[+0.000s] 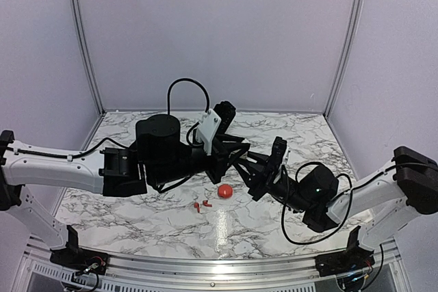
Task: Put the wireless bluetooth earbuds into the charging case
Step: Insert the right earbud into the right side groove of the charging case.
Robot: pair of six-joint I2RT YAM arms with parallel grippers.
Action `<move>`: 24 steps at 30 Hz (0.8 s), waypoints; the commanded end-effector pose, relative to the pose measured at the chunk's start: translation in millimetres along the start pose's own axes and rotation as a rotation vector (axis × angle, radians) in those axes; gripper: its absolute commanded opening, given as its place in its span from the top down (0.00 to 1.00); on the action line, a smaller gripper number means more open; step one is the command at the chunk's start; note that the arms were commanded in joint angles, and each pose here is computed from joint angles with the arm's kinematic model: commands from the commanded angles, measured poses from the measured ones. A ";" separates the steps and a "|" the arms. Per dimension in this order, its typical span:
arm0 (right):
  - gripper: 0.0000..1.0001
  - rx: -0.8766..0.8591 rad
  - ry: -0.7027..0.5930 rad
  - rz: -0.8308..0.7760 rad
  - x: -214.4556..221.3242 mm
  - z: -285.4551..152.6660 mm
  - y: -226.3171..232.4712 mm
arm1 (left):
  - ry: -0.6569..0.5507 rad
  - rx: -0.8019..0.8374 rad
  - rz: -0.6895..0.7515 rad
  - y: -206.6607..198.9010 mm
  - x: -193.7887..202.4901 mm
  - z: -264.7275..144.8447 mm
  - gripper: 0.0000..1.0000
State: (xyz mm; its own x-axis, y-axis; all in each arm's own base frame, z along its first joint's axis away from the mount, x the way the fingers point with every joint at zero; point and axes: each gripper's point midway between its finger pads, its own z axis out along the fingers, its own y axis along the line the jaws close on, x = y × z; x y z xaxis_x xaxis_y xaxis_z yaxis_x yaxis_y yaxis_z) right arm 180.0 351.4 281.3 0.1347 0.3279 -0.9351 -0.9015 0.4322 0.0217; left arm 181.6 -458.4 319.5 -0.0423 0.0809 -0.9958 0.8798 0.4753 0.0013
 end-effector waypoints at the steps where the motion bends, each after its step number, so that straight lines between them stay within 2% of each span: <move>1: 1.00 -0.012 -0.121 -0.002 -35.1 8.7 5.9 | 0.004 -0.047 -0.001 4.9 0.0 4.4 0.88; 8: 1.00 0.006 -0.143 -0.011 -43.2 6.7 3.4 | 0.020 -0.085 -0.026 11.4 8.1 5.2 0.88; 24: 1.00 0.038 -0.165 -0.024 -51.5 7.9 -1.8 | 0.046 -0.119 -0.029 16.7 15.6 5.1 0.74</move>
State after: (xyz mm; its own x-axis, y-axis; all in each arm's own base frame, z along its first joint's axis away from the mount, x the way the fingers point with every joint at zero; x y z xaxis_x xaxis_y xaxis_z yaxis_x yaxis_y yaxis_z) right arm 187.8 347.9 282.9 0.1524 0.3230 -0.9340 -0.8742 0.4849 0.0251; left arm 189.3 -455.7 315.4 -0.0732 0.0680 -0.9950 0.8428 0.5376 -0.0253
